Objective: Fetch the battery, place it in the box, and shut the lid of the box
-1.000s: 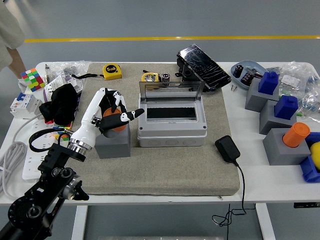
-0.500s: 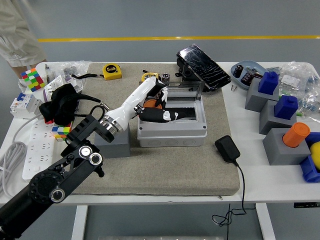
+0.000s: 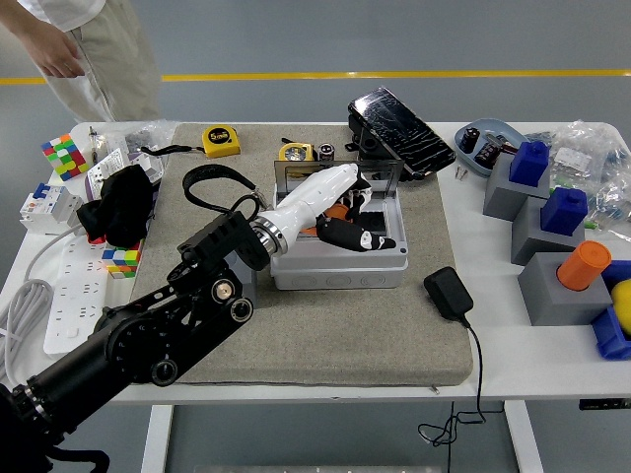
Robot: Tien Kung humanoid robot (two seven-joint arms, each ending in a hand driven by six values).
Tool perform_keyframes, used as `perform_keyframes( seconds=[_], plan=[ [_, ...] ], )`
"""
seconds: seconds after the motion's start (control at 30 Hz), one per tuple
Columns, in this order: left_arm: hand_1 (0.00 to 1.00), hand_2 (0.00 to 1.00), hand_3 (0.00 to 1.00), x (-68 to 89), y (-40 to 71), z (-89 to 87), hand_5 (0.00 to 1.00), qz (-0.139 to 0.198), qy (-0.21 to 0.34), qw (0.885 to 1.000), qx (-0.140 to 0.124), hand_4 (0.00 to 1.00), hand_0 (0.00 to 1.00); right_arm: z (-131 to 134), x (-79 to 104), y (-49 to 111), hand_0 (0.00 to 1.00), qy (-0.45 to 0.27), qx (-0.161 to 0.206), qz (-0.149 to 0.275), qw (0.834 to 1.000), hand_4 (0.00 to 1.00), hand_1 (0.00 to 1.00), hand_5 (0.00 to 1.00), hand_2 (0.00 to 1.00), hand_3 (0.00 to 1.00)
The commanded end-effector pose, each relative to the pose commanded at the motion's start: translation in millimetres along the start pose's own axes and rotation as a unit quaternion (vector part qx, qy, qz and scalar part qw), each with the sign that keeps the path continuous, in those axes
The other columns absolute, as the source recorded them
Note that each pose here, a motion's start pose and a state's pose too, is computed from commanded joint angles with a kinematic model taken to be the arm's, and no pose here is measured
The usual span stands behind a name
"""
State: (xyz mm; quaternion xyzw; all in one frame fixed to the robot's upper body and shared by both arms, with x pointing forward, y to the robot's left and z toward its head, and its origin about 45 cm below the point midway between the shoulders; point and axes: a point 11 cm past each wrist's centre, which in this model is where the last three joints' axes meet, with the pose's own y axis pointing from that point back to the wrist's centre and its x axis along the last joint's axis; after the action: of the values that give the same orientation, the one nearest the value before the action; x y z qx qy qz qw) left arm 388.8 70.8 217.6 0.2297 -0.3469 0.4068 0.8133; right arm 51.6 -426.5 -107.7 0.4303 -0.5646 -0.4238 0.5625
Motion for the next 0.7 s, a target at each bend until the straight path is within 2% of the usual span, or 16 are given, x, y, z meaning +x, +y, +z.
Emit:
perform_keyframes(
  seconds=[0.23,0.27,0.43,0.47,0.63,0.67,0.7],
  plan=[
    [0.002,0.043,0.050,-3.5,-1.2,-7.9,0.295,0.002,-0.020,1.000,-0.003,0.998,0.036,2.8,0.2,-0.3,0.640,0.000,-0.002,0.000,1.000,0.971,0.647,0.579,0.658,0.575],
    [0.020,0.094,0.127,-4.0,-0.9,-8.3,0.420,0.004,-0.020,1.000,-0.006,0.998,0.070,3.7,0.1,-0.4,0.642,0.000,-0.003,0.000,1.000,0.971,0.647,0.579,0.658,0.575],
    [0.020,0.094,0.127,-4.2,-0.2,-9.2,0.420,0.007,-0.024,1.000,-0.015,0.998,0.070,4.5,-0.3,-0.5,0.642,0.000,-0.003,-0.001,1.000,0.971,0.647,0.579,0.658,0.575],
    [0.149,0.230,0.305,-4.5,-0.1,-8.7,0.499,0.007,-0.025,1.000,-0.017,0.998,0.166,4.1,-0.4,-0.5,0.641,-0.001,-0.003,-0.001,1.000,0.971,0.647,0.579,0.657,0.575],
    [0.149,0.230,0.305,-5.4,-0.4,-8.4,0.499,0.004,-0.027,0.999,-0.019,0.998,0.166,2.7,-0.9,-0.4,0.641,-0.002,-0.001,-0.001,1.000,0.971,0.647,0.579,0.657,0.575],
    [0.213,0.272,0.341,-5.5,-0.5,-8.8,0.547,0.004,-0.027,0.999,-0.018,0.998,0.191,2.4,-0.9,-0.4,0.641,-0.003,-0.001,-0.002,1.000,0.971,0.647,0.579,0.657,0.575],
    [0.213,0.272,0.341,-5.6,-0.6,-9.3,0.547,0.003,-0.027,0.999,-0.017,0.998,0.191,2.2,-0.9,-0.3,0.641,-0.003,0.000,-0.002,1.000,0.971,0.647,0.579,0.657,0.575]
  ],
)
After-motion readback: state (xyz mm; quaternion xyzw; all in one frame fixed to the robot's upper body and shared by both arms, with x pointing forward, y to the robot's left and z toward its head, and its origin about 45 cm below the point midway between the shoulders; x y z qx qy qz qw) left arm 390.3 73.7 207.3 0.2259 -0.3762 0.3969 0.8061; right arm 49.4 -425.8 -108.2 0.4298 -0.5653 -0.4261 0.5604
